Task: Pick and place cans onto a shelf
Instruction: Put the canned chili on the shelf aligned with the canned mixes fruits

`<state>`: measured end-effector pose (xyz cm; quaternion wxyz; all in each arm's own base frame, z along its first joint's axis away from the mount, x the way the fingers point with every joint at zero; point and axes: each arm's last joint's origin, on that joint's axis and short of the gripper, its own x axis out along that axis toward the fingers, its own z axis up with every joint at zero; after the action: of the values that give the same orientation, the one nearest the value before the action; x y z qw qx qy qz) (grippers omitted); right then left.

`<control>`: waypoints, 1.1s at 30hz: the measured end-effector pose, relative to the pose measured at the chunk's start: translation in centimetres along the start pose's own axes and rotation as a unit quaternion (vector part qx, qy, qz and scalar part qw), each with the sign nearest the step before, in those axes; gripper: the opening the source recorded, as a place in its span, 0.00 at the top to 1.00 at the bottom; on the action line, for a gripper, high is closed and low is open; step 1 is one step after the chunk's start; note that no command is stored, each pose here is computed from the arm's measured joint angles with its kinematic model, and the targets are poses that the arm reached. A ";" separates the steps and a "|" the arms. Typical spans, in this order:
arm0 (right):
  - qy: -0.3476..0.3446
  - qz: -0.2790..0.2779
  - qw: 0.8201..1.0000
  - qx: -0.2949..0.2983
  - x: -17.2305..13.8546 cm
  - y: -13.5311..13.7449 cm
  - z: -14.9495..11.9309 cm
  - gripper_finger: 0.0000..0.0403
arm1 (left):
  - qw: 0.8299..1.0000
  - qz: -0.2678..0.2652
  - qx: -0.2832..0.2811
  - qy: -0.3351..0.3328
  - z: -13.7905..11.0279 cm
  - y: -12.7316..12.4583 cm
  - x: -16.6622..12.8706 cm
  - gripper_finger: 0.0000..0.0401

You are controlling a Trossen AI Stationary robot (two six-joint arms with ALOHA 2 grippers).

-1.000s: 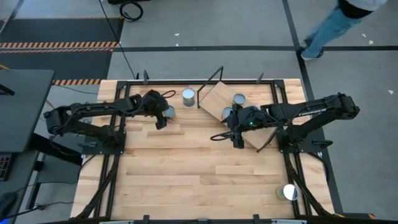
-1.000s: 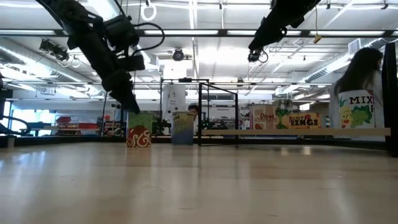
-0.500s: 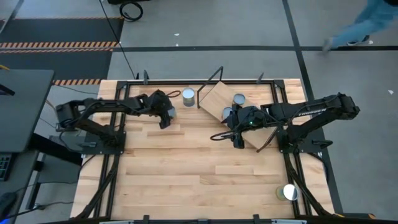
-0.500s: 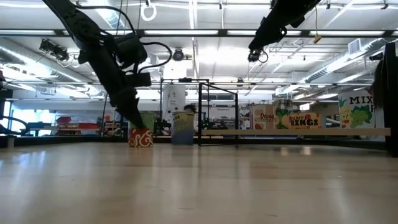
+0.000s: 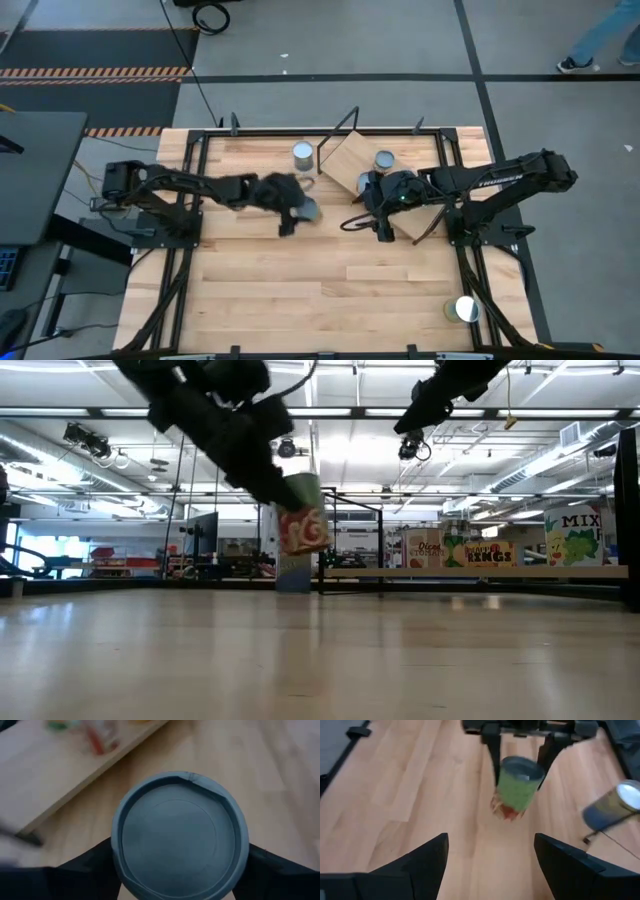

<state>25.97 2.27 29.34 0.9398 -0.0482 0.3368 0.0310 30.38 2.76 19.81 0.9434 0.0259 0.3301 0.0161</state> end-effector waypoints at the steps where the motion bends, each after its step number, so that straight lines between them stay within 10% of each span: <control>1: 0.000 0.008 1.000 -0.001 0.2 0.1 0.0 0.25 | 1.000 -0.005 0.009 -0.001 0.5 -0.8 0.6 0.29; 12: 0.056 0.060 0.996 -0.046 3.7 3.8 -0.9 0.25 | 0.992 -0.070 0.100 0.020 3.4 -7.3 7.5 0.29; 33: 0.099 0.044 0.992 -0.063 9.4 4.6 -2.5 0.11 | 0.993 -0.066 0.081 0.051 3.0 -7.4 7.6 0.12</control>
<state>31.19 6.75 21.13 0.8946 -0.0956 0.4275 0.0885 38.28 -4.40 17.03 0.9191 0.0791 0.3793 -0.0720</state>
